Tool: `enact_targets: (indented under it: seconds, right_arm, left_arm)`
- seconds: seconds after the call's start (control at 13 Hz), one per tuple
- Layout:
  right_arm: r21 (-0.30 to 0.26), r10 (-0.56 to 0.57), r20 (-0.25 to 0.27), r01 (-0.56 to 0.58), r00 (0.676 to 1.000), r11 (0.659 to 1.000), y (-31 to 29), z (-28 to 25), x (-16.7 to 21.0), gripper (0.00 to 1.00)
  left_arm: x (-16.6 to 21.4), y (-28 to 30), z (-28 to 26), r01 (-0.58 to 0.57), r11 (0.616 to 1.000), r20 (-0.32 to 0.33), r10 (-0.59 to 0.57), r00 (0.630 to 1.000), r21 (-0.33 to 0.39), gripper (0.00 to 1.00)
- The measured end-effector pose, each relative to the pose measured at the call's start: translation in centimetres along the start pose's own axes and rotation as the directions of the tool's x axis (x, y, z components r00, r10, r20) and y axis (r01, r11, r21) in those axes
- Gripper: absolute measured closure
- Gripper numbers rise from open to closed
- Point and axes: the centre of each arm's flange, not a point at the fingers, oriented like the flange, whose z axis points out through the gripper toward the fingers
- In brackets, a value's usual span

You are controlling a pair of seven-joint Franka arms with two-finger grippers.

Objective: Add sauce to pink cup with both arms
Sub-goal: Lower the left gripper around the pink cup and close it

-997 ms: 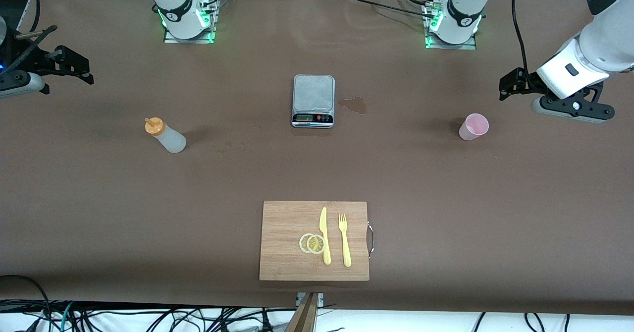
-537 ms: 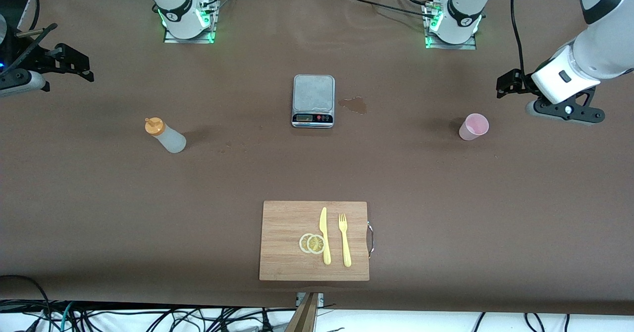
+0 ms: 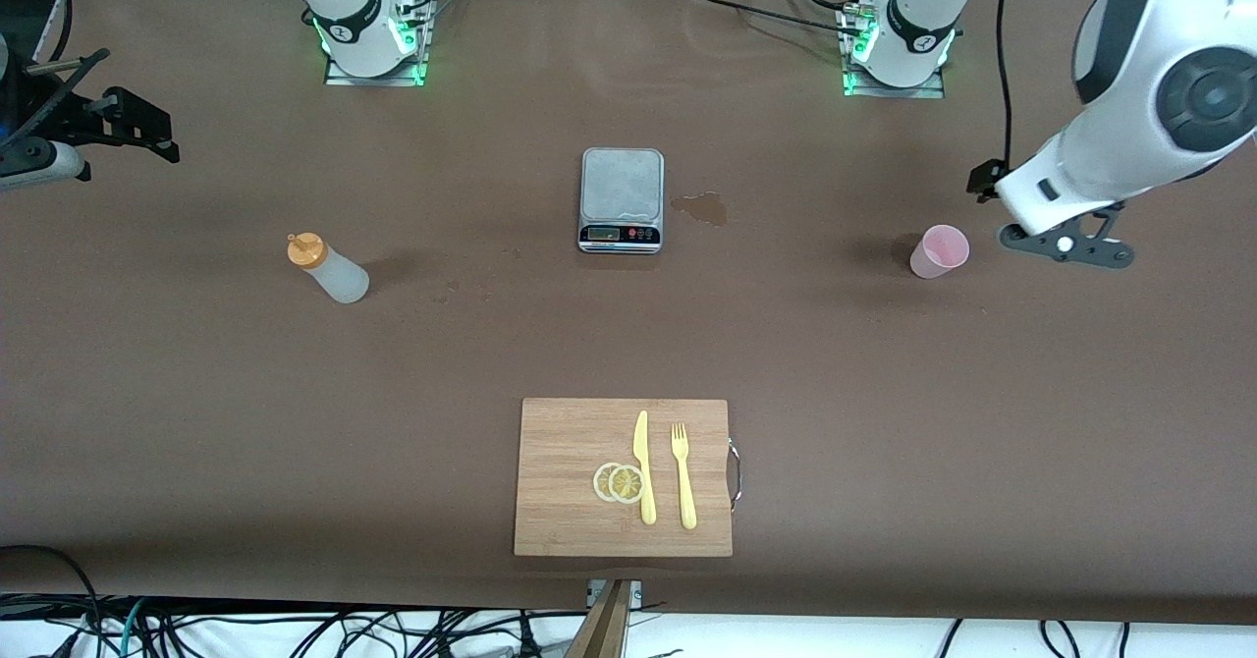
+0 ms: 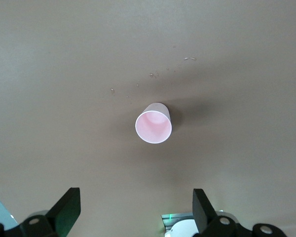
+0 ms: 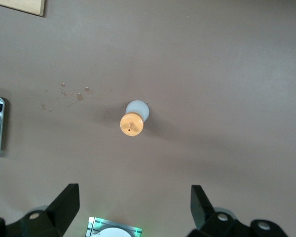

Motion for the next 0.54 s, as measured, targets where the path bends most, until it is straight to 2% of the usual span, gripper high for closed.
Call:
enact_targets:
  seconds: [0.23,0.38,0.54]
  right_arm:
    - [0.0,0.02,0.005,-0.02,1.0,1.0,-0.7,0.3,0.4,0.0]
    - [-0.003,0.01,0.001,-0.01,1.0,1.0,-1.5,0.1,0.6,0.0]
    - [-0.004,0.007,-0.004,-0.007,1.0,1.0,-1.8,-0.1,0.7,0.0]
  left_arm:
    - [1.5,-2.4,7.8,0.016,1.0,-0.029,-0.017,0.999,-0.021,0.0]
    - [0.8,-5.0,14.2,-0.027,0.998,-0.054,0.025,0.998,-0.05,0.0]
    - [0.0,-5.7,18.0,-0.055,0.996,-0.083,0.05,0.995,-0.063,0.0]
